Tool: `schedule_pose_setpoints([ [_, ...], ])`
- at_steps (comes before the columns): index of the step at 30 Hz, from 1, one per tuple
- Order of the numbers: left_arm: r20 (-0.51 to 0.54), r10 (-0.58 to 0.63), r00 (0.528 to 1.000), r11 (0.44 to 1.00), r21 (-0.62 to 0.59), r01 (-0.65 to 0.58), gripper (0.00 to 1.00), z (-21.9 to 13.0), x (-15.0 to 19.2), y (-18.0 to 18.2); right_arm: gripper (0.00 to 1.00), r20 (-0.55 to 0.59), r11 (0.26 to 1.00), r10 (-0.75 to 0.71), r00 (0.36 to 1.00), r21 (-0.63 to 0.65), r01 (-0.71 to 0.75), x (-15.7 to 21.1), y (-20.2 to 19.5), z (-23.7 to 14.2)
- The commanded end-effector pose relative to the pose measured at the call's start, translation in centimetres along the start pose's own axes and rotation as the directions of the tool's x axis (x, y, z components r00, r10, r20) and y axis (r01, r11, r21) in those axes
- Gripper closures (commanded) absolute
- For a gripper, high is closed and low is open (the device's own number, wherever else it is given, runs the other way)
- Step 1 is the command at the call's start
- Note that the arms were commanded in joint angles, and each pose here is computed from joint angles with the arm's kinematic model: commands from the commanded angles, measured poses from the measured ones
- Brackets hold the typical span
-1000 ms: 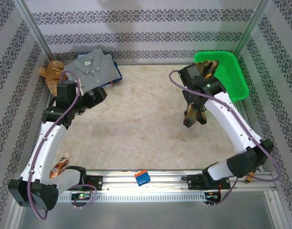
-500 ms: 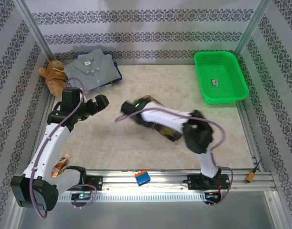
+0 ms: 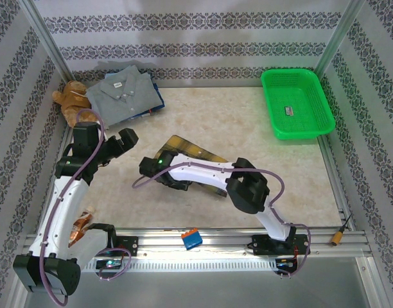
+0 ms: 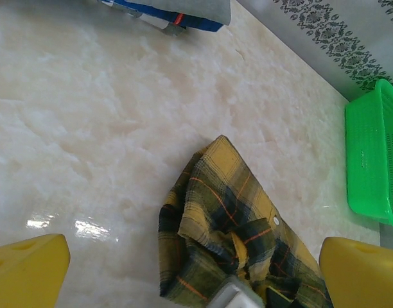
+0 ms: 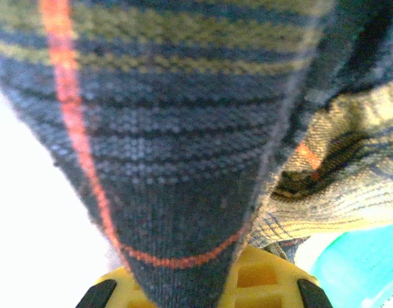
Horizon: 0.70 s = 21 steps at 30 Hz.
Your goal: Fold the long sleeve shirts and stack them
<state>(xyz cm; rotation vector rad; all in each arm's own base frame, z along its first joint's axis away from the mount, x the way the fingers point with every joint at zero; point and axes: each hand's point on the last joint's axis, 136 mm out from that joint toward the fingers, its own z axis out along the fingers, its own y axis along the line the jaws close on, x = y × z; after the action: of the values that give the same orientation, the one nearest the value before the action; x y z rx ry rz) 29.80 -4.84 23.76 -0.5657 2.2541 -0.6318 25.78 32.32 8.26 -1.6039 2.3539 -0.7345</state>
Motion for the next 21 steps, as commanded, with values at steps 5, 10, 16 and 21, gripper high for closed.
schedule_pose_setpoints([
  [5, 0.04, 0.012, 0.999, 0.992, 0.125, -0.017, 0.0, -0.6, -2.5, -3.3, 1.0, 0.073, 0.964, 0.221, 0.973, 0.132, -0.229, 5.2, -13.1, -3.7],
  [10, 0.04, 0.022, 0.999, 0.985, 0.169, -0.029, 0.0, -0.3, -3.1, -4.4, 1.0, 0.042, 0.907, 0.273, 0.961, 0.321, -0.272, 10.4, -22.4, -4.5],
  [16, 0.032, 0.029, 0.999, 0.986, 0.165, -0.033, 0.0, -0.3, -2.6, -4.2, 1.0, 0.024, 0.825, 0.339, 0.94, 0.472, -0.31, 14.8, -28.9, -5.2],
  [21, 0.012, 0.039, 0.999, 0.988, 0.148, -0.04, 0.0, -0.2, -2.0, -3.6, 1.0, -0.002, 0.846, 0.241, 0.971, 0.49, -0.209, 12.5, -26.7, -3.3],
])
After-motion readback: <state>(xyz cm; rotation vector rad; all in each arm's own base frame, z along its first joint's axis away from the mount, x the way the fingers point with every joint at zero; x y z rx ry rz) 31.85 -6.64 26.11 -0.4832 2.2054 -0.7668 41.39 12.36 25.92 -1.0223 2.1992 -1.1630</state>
